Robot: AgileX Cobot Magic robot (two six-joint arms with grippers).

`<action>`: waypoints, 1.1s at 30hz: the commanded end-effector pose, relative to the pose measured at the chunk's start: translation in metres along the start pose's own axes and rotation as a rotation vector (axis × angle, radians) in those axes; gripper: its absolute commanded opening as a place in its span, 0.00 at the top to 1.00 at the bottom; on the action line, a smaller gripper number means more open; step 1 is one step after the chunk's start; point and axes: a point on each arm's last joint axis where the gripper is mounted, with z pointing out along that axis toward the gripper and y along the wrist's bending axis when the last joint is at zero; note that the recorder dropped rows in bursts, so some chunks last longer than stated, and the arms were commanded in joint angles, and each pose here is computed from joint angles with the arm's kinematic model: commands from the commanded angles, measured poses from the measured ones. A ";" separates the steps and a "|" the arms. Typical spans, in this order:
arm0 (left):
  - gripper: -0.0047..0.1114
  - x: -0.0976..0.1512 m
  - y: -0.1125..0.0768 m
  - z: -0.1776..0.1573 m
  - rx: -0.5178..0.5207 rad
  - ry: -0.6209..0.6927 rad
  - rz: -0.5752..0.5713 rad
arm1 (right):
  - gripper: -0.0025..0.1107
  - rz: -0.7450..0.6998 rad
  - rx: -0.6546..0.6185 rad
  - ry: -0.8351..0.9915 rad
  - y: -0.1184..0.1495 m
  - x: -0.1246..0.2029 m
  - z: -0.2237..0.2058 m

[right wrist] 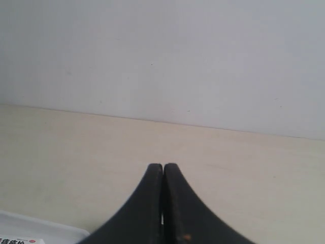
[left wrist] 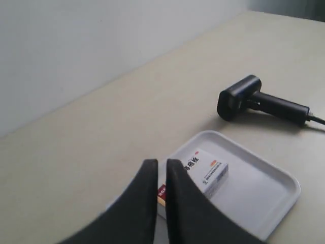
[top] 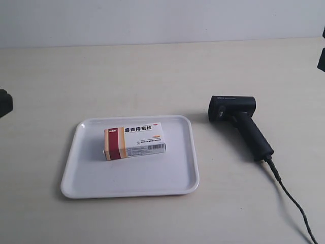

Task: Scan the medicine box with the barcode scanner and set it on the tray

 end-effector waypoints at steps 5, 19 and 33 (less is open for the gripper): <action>0.88 0.029 0.007 -0.043 -0.422 -0.168 0.015 | 0.98 0.003 -0.005 -0.006 0.000 0.000 -0.001; 0.88 0.082 0.015 -0.065 -0.796 -0.207 -0.107 | 0.98 0.003 -0.004 -0.004 0.000 0.000 -0.001; 0.88 0.086 0.001 -0.053 -0.591 -0.147 -0.148 | 0.98 0.001 -0.005 -0.006 0.000 0.000 -0.001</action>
